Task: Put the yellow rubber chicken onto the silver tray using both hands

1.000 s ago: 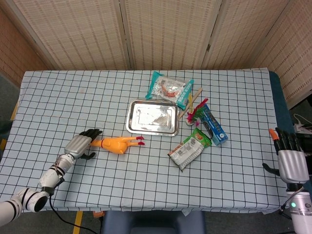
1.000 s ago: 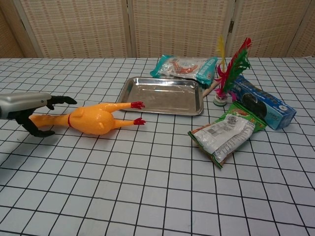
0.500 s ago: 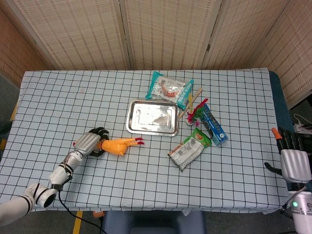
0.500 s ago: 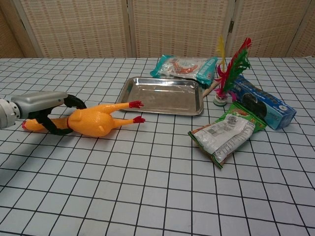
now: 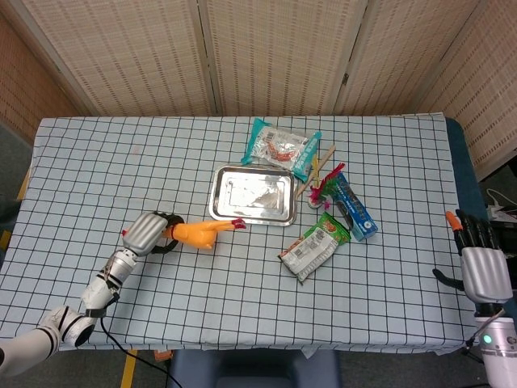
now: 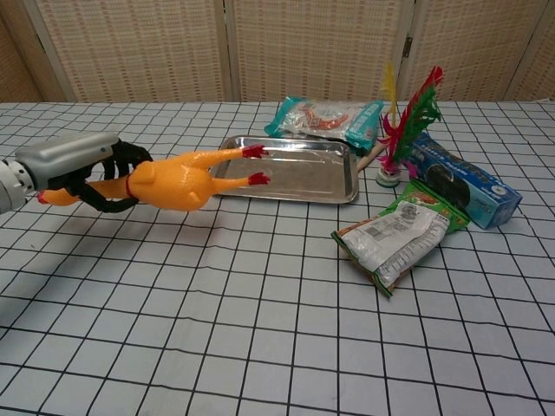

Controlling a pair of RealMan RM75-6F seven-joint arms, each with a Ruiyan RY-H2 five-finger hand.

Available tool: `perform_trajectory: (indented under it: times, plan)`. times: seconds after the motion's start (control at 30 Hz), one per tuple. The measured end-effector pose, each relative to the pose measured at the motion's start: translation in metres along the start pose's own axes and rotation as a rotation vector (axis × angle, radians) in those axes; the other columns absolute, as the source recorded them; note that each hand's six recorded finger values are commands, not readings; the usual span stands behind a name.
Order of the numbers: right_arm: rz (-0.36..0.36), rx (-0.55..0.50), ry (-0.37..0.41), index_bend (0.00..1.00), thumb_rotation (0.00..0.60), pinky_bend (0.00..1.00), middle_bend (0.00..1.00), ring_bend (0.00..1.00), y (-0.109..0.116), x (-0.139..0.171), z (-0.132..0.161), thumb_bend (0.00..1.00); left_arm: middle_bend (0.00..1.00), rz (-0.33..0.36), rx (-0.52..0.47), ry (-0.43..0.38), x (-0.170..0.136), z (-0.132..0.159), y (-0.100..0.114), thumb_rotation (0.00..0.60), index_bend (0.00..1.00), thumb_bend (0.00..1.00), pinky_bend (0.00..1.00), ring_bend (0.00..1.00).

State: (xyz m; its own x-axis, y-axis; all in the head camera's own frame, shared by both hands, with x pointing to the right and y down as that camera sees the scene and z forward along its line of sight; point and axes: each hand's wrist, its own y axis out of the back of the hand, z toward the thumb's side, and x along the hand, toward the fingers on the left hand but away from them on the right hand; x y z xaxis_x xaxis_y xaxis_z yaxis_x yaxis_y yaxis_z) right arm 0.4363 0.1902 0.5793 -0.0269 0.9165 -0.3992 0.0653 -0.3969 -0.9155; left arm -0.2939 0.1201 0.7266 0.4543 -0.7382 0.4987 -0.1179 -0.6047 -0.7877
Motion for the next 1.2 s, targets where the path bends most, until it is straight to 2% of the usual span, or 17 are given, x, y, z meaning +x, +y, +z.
perform_trajectory:
  times: [0.17, 0.27, 0.47, 0.7, 0.87, 1.0, 1.2]
  plan:
    - [0.046, -0.029, 0.077, 0.00, 0.600, 0.00, 0.00, 0.00, 0.005, -0.010, 0.022, 0.06, 0.70, 0.052, -0.015, -0.024, -0.006, 0.014, 0.013, 0.600, 0.80, 0.66, 0.59, 0.55]
    - [0.088, -0.057, 0.133, 0.00, 0.600, 0.00, 0.00, 0.00, 0.008, -0.021, 0.043, 0.06, 0.71, 0.056, -0.023, -0.031, -0.008, 0.022, 0.017, 0.600, 0.80, 0.66, 0.60, 0.55]
    - [0.195, -0.119, 0.276, 0.00, 0.600, 0.00, 0.00, 0.00, 0.013, -0.052, 0.104, 0.06, 0.71, 0.044, 0.005, -0.049, -0.006, 0.043, 0.022, 0.600, 0.80, 0.66, 0.62, 0.56]
    - [0.333, -0.177, 0.426, 0.00, 0.600, 0.00, 0.00, 0.00, 0.015, -0.089, 0.191, 0.06, 0.72, 0.033, 0.021, -0.064, -0.001, 0.060, 0.030, 0.600, 0.81, 0.65, 0.63, 0.56]
    - [0.409, -0.220, 0.480, 0.00, 0.600, 0.00, 0.00, 0.00, 0.009, -0.101, 0.243, 0.06, 0.72, 0.030, 0.033, -0.061, 0.000, 0.064, 0.035, 0.600, 0.81, 0.65, 0.63, 0.56]
    - [0.502, -0.255, 0.513, 0.00, 0.600, 0.00, 0.00, 0.00, -0.003, -0.105, 0.281, 0.06, 0.72, 0.036, 0.032, -0.054, 0.000, 0.063, 0.041, 0.600, 0.81, 0.65, 0.63, 0.56]
    - [0.608, -0.282, 0.522, 0.00, 0.600, 0.00, 0.00, 0.00, -0.022, -0.112, 0.324, 0.06, 0.72, 0.042, 0.020, -0.042, 0.001, 0.061, 0.047, 0.600, 0.81, 0.66, 0.63, 0.56]
